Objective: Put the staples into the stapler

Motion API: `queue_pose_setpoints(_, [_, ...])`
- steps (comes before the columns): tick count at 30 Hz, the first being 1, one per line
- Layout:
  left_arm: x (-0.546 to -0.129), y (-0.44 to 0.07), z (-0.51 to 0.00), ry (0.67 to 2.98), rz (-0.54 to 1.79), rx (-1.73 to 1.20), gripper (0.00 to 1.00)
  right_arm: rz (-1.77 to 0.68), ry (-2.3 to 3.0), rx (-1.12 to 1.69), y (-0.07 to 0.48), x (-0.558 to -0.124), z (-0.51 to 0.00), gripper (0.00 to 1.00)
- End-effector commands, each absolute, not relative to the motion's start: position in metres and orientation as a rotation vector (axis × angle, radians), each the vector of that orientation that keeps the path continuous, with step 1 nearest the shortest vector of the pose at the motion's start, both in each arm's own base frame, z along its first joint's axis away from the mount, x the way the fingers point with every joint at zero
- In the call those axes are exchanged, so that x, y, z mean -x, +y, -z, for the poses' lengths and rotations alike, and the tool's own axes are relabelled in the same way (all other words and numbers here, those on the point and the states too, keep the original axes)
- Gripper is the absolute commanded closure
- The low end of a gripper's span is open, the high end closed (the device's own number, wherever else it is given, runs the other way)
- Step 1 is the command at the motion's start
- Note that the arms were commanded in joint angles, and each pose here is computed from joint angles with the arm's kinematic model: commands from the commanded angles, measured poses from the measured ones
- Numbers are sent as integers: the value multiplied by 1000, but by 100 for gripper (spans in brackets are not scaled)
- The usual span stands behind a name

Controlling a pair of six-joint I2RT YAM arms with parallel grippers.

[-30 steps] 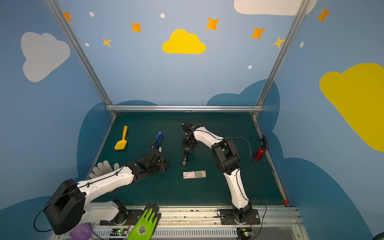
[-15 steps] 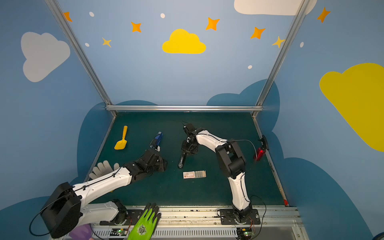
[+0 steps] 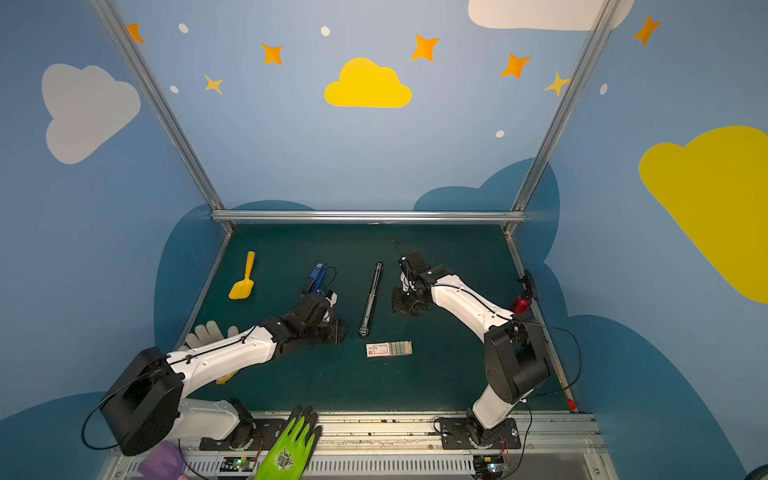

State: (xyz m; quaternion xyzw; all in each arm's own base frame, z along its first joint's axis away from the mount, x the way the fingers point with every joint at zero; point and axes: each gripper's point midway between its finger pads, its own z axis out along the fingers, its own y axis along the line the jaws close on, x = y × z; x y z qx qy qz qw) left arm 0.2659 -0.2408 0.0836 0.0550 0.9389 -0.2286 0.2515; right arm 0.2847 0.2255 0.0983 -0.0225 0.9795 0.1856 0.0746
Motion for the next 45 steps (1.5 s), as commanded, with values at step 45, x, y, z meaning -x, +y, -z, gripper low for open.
queue_pose_setpoints(45, [-277,-241,-71,2613,323,-212,48,-223,3175,187,197,-211,-21,84])
